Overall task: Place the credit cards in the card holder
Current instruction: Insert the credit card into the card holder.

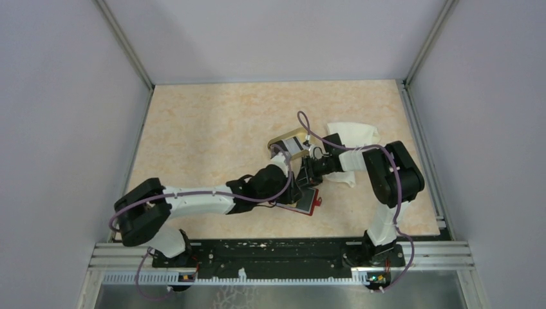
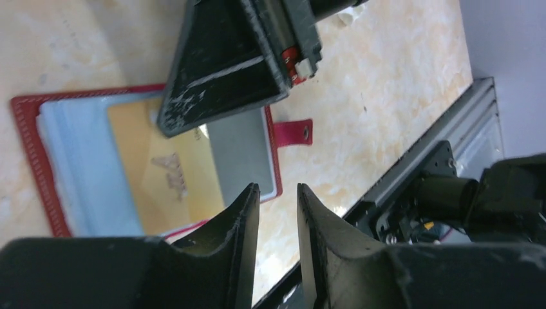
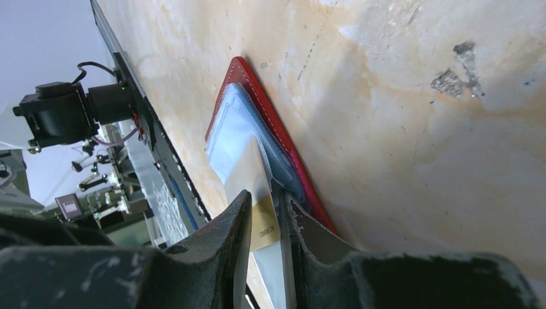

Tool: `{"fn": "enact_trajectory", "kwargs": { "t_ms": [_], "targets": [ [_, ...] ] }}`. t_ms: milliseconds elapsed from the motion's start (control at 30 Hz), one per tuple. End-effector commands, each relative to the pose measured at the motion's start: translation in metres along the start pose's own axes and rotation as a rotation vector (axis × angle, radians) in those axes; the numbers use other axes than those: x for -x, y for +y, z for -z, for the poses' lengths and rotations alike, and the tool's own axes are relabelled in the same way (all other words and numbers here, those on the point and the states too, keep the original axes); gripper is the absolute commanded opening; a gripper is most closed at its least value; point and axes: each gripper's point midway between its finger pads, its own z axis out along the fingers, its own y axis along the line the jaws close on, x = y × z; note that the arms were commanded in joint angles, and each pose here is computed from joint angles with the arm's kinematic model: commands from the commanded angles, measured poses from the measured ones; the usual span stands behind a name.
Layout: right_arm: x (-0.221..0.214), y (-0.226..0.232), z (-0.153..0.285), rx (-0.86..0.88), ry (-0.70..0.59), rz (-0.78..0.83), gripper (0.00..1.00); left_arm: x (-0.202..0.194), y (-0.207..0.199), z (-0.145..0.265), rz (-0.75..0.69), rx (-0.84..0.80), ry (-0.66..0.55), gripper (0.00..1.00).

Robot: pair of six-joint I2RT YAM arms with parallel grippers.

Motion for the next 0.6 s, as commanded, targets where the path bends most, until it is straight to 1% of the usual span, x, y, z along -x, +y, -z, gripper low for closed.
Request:
{"fn": "enact_trajectory", "kwargs": {
  "t_ms": [0, 33, 133, 233, 433, 567],
  "targets": [
    [0.01, -0.001, -0.002, -0.025, -0.012, 0.051, 0.23, -0.014, 0.013, -0.021, -0.087, 0.208, 0.026, 0.34],
    [0.01, -0.001, -0.002, -0.025, -0.012, 0.052, 0.23, -0.018, 0.016, -0.026, -0.103, 0.245, 0.042, 0.33],
    [0.01, -0.001, -0.002, -0.027, -0.012, 0.054, 0.23, -0.024, 0.019, -0.038, -0.141, 0.324, 0.071, 0.29],
    [0.01, -0.001, -0.002, -0.029, -0.011, 0.05, 0.23, -0.03, 0.022, -0.045, -0.168, 0.356, 0.087, 0.27],
    [0.009, -0.002, -0.002, -0.032, -0.008, 0.049, 0.23, -0.034, 0.027, -0.052, -0.202, 0.397, 0.1, 0.27],
    [0.009, -0.003, -0.003, -0.033, -0.006, 0.048, 0.23, -0.029, 0.036, -0.052, -0.221, 0.437, 0.072, 0.28]
  ]
}}
